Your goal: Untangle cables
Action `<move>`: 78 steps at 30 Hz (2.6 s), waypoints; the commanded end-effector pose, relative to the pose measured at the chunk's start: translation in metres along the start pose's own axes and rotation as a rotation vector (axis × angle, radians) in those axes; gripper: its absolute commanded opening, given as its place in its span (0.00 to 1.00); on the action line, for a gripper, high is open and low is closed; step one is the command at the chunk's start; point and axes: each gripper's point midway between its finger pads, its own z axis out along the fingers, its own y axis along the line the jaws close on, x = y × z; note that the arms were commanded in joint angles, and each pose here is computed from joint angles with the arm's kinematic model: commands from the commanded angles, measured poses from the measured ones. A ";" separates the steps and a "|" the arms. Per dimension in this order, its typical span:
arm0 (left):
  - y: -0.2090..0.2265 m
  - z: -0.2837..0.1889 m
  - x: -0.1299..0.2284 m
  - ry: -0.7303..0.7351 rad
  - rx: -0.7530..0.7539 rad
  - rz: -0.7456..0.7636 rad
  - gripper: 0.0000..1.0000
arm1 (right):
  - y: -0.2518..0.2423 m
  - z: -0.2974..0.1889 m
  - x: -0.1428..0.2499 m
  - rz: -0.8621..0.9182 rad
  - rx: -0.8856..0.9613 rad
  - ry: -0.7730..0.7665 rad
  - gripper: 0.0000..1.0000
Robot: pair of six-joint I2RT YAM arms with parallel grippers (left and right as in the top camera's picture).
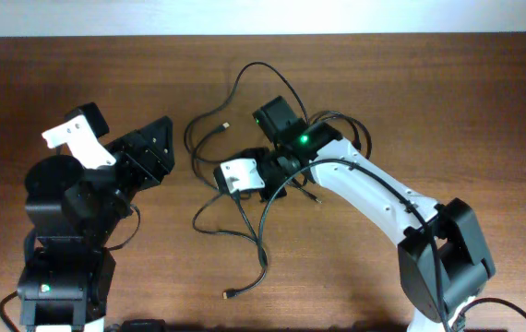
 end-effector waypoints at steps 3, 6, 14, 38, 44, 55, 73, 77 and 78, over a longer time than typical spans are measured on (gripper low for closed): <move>0.001 -0.002 -0.006 -0.026 -0.015 -0.007 0.72 | -0.061 -0.074 -0.028 -0.002 0.311 0.175 0.04; 0.003 -0.002 -0.004 -0.017 -0.021 -0.010 0.73 | -0.088 -0.114 -0.023 0.118 0.507 0.298 0.04; 0.010 -0.003 0.005 0.018 -0.052 -0.014 0.75 | -0.128 -0.252 -0.077 0.111 0.969 0.372 0.04; 0.017 -0.004 0.015 0.061 -0.081 0.026 0.77 | -0.032 -0.625 0.116 0.865 1.905 0.677 0.06; 0.022 -0.005 0.023 0.091 -0.101 0.016 0.77 | 0.028 -0.669 0.172 0.946 1.828 0.485 0.04; 0.025 -0.005 0.022 0.083 -0.118 0.016 0.77 | 0.143 -0.717 0.268 1.214 1.890 0.564 0.99; 0.024 -0.005 0.020 0.077 -0.114 0.018 0.80 | -0.019 -0.534 0.147 0.878 1.110 -0.184 0.99; 0.024 -0.005 0.020 0.078 -0.113 0.018 0.87 | -0.041 -0.448 0.130 0.896 0.865 -0.142 0.89; 0.024 -0.005 0.020 0.078 -0.113 0.018 0.88 | -0.045 -0.431 0.125 0.893 0.809 -0.144 0.89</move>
